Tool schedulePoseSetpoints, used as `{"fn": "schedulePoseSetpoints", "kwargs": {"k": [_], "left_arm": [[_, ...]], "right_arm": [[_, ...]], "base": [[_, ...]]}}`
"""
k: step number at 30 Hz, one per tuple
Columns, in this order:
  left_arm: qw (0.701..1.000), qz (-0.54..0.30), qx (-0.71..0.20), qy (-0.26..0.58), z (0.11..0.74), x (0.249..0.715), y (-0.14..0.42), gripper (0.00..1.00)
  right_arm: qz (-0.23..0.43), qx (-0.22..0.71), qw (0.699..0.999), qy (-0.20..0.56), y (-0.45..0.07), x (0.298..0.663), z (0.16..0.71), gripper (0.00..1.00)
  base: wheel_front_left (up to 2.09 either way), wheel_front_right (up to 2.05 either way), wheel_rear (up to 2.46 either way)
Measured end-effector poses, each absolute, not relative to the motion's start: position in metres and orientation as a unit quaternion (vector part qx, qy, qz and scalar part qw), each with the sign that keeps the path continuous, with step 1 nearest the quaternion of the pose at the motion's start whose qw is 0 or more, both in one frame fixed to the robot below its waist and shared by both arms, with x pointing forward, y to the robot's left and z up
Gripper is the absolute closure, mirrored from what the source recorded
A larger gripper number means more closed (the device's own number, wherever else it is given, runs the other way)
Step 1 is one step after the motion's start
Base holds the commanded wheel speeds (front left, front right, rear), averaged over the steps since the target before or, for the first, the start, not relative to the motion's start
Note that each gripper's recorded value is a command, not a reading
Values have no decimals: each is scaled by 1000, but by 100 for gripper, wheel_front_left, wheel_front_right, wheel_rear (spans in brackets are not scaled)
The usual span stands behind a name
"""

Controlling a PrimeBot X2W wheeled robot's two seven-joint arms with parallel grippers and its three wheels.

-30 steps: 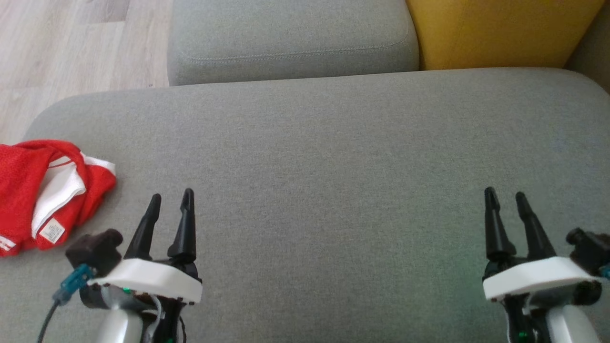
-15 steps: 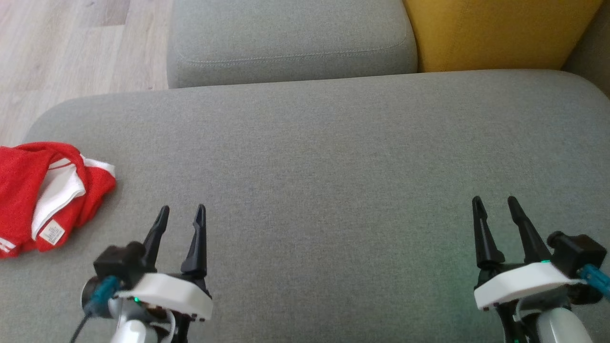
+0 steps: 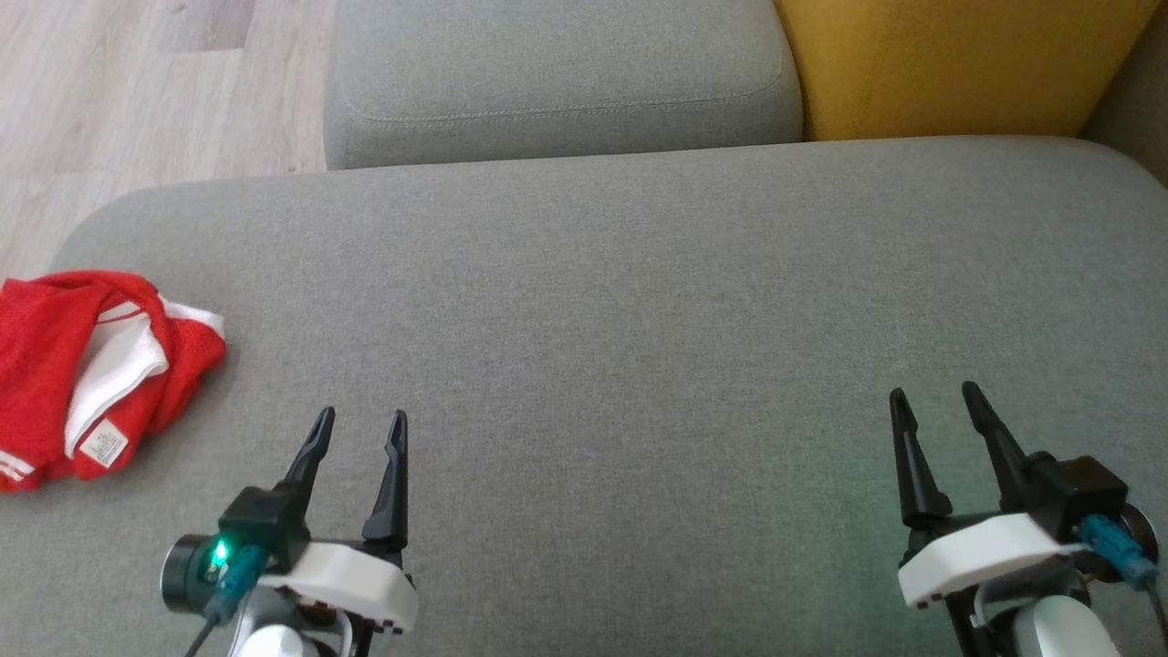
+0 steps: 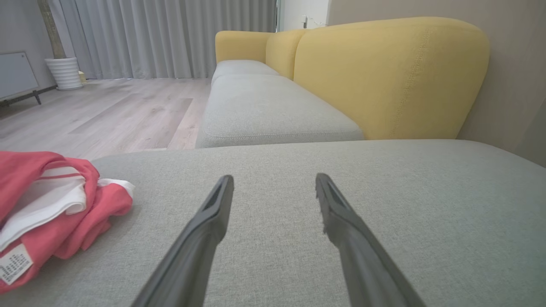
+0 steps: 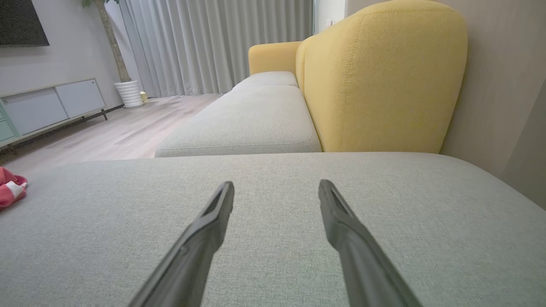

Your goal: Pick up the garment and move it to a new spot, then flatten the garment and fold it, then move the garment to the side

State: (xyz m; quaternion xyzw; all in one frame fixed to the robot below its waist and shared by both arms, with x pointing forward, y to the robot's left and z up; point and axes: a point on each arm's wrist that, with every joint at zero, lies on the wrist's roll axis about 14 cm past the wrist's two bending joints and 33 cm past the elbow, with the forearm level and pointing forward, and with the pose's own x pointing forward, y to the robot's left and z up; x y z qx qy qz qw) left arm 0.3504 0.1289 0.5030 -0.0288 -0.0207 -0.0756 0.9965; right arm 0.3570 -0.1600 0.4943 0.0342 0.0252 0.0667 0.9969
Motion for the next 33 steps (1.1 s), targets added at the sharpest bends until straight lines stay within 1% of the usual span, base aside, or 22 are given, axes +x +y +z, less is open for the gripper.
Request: {"fn": "schedulePoseSetpoints", "kwargs": {"k": [9, 18, 33], "left_arm": [[997, -74, -13, -26, 500, 349, 129, 0], [998, -62, -18, -8, 489, 347, 134, 0], [998, -54, -15, -8, 489, 348, 139, 0]], "right_arm": [[67, 15, 997, 25, -159, 356, 494, 0], [57, 33, 997, 29, -163, 357, 492, 0], [57, 38, 997, 33, -162, 357, 489, 0]], "base": [[0, 0, 0], [0, 0, 0], [0, 0, 0]]}}
